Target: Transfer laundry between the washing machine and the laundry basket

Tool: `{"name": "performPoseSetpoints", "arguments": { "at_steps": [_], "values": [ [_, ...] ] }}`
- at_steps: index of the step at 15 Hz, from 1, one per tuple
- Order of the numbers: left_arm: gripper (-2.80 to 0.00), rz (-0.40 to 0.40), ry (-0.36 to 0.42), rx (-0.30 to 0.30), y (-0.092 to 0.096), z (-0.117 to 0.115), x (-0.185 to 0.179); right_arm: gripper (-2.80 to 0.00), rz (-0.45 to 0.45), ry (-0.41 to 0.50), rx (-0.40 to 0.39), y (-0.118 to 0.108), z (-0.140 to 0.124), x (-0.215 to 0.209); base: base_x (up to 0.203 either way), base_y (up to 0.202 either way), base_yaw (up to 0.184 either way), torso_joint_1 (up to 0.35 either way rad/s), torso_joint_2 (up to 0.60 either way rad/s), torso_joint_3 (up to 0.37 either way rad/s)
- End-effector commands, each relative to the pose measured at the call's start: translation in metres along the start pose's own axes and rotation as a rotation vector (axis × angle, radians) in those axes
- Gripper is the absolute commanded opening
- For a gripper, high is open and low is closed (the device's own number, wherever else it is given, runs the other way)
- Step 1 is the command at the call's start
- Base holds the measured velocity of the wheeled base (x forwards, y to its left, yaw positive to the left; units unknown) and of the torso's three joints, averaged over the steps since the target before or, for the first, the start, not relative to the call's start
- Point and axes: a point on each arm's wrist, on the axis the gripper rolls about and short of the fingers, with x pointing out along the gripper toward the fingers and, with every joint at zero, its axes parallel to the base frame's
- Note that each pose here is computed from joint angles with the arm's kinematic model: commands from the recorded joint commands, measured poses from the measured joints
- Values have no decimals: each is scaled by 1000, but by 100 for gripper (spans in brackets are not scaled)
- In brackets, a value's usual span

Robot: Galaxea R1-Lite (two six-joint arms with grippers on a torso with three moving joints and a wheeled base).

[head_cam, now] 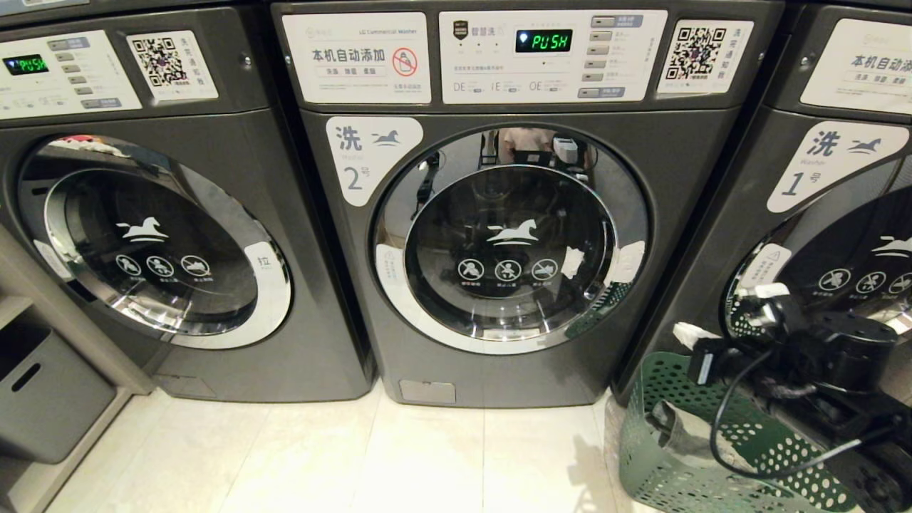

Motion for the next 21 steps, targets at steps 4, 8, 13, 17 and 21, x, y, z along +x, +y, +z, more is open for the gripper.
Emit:
{"name": "performPoseSetpoints", "arguments": {
  "at_steps": [4, 8, 13, 17, 21],
  "values": [
    [-280, 17, -120, 103, -6, -33, -20, -280, 17, -94, -108, 16, 20, -107, 0, 0, 0, 0, 0, 0],
    [-280, -49, -50, 143, -6, -51, -8, -280, 12, -97, -165, 22, 25, -154, 0, 0, 0, 0, 0, 0],
    [-280, 88, 83, 267, 12, -79, 36, -280, 4, 20, -175, 29, -6, -222, 0, 0, 0, 0, 0, 0],
    [-280, 33, 64, 311, 25, -104, 78, -280, -24, 354, -137, 33, -53, -275, 0, 0, 0, 0, 0, 0],
    [-280, -183, 60, 320, 23, -104, 88, -280, -56, 271, -151, 32, -51, -275, 0, 0, 0, 0, 0, 0]
  ]
}}
